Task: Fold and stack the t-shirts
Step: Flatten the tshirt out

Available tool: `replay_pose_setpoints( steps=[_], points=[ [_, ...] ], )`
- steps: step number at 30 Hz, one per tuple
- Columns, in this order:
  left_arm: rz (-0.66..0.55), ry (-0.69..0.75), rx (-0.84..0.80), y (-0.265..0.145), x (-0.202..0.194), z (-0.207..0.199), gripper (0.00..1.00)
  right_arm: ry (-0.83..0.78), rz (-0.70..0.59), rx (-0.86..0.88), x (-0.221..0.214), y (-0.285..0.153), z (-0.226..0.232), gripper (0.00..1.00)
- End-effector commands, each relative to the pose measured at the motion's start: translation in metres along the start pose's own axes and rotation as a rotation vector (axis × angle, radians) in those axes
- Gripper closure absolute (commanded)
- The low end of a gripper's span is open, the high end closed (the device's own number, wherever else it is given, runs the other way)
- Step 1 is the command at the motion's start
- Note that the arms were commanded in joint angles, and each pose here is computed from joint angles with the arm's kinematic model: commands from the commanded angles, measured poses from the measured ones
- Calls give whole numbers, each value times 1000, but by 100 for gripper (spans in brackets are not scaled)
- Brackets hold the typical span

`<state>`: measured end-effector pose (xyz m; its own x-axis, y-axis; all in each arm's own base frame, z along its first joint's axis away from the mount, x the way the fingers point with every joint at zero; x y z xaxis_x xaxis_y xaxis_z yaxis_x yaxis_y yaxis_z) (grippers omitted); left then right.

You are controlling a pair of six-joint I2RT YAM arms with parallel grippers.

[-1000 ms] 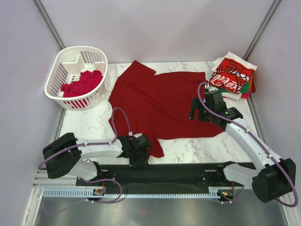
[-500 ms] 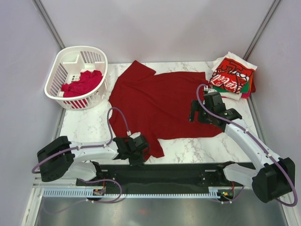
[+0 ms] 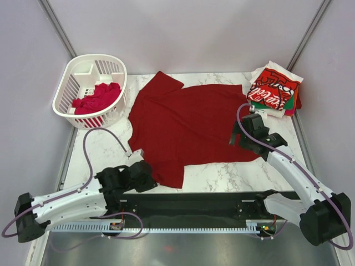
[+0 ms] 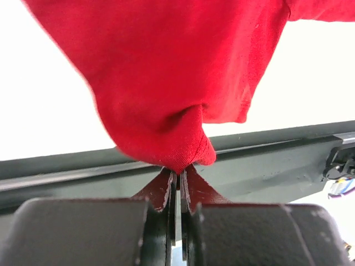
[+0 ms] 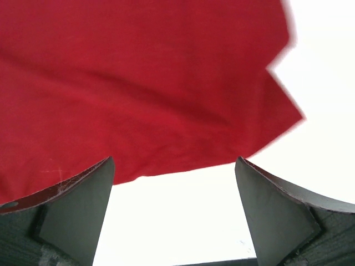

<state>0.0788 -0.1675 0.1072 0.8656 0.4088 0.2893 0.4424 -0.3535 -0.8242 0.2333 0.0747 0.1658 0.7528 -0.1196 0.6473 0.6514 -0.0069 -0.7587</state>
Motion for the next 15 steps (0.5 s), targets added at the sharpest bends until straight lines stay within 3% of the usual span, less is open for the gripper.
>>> replay_pose_setpoints(
  steps=[1,4,8,15],
  points=[
    [-62,-65,111,-8,4,37,98,99,-64,-251,-5,-5,-34,2],
    [-88,-87,88,-18,8,43,98,199,-88,-314,-4,-7,-45,2],
    [-96,-88,61,-21,9,44,98,332,-8,-357,-18,14,-72,3],
    [-76,-52,24,-22,7,39,98,575,28,-238,-39,47,-101,14]
  ],
)
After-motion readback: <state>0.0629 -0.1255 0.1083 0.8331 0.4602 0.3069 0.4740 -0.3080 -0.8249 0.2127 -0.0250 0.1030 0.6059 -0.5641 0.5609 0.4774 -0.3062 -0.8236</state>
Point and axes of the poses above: each gripper's point midway between its finger pads, its own y axis out along the fingers, its own z axis along the line the jaws close on, x = y × z, the point moved 5 cm from there along -y, back along the fingers, and after that the axes turned 7 degrees about -y, right-handed, at the moved point
